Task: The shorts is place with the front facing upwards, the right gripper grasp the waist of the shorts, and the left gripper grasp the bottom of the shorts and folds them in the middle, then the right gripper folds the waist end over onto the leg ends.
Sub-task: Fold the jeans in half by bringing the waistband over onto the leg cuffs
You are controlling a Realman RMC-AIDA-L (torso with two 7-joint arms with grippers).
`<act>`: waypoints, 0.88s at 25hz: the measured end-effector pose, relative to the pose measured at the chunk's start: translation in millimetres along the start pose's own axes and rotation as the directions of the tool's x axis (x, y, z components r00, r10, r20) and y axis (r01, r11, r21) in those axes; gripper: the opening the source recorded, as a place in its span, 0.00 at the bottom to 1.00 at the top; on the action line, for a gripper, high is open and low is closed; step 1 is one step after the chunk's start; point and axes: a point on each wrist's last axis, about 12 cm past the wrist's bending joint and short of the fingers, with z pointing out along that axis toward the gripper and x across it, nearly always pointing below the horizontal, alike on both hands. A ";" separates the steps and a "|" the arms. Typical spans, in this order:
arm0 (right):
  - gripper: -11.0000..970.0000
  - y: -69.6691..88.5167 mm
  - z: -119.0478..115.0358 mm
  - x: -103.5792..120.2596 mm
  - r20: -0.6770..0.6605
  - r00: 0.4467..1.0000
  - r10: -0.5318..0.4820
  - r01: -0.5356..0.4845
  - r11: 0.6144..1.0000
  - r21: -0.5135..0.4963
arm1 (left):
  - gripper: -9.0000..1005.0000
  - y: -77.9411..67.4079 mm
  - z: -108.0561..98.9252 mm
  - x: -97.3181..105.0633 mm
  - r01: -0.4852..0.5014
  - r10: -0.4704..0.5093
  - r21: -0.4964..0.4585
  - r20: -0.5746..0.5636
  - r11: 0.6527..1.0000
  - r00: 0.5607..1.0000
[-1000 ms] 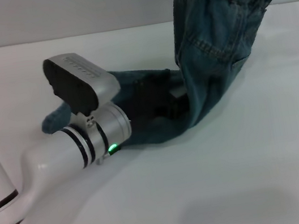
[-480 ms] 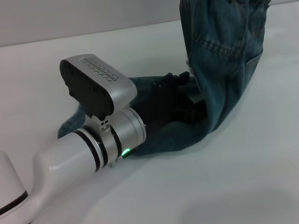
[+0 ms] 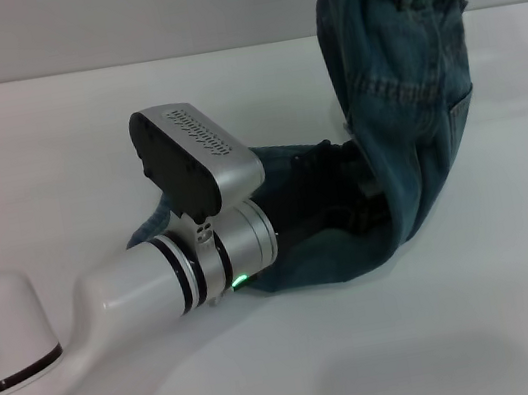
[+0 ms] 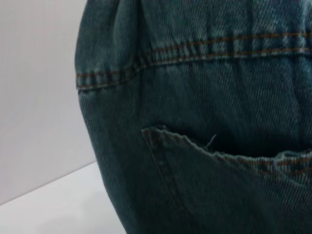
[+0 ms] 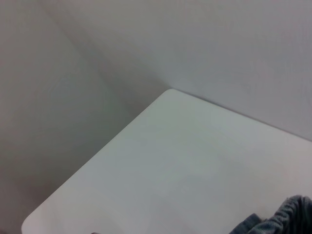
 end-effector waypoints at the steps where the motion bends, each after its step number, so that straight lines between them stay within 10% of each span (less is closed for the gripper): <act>1: 0.06 -0.2 1.2 0.3 -0.003 1.000 0.004 -0.004 1.000 -0.005 | 0.76 0.0 -0.1 0.2 -0.001 0.001 0.000 0.000 1.000 1.000; 22: 0.05 -0.5 22.7 6.3 -0.043 0.999 0.012 -0.015 0.997 -0.076 | 0.76 87.4 -49.3 5.6 -0.003 0.012 -0.382 0.019 0.924 1.000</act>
